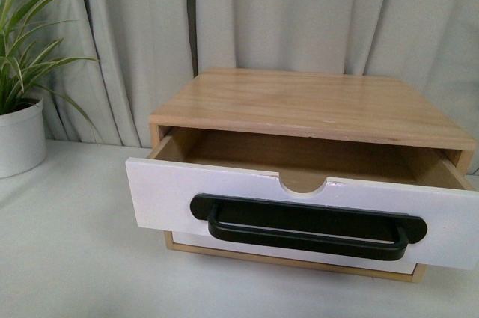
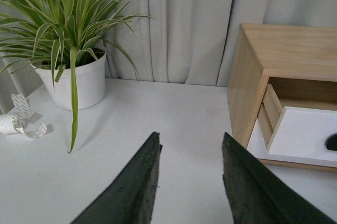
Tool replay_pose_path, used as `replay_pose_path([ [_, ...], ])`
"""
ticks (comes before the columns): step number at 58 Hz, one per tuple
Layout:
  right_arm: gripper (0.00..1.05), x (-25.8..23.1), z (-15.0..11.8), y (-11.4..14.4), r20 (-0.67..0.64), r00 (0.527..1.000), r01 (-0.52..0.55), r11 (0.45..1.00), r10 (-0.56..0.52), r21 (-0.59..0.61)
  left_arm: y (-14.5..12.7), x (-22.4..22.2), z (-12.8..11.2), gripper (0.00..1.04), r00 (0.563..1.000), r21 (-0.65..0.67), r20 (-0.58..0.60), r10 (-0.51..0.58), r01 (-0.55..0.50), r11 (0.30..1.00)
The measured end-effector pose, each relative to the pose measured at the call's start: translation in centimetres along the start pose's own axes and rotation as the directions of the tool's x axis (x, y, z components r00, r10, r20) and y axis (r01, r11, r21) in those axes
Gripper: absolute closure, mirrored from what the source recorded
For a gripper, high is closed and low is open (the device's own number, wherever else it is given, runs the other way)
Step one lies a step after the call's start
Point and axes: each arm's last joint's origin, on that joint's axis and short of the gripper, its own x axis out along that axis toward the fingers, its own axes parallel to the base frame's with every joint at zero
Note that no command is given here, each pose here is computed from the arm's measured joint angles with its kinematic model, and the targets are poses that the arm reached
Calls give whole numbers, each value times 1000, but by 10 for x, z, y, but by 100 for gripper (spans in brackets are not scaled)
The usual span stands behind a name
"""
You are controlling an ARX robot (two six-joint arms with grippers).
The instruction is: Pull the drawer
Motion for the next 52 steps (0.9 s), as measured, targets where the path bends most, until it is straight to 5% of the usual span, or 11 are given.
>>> replay_pose_path([
  [7, 103, 0, -7, 11, 3, 1000, -14, 1000, 14, 7, 0, -4, -7, 100, 1000, -13, 3, 0, 0, 1000],
  [52, 103, 0, -29, 12, 6, 1000, -9, 1000, 9, 11, -1, -26, -31, 101, 1000, -27, 10, -1, 1, 1000],
])
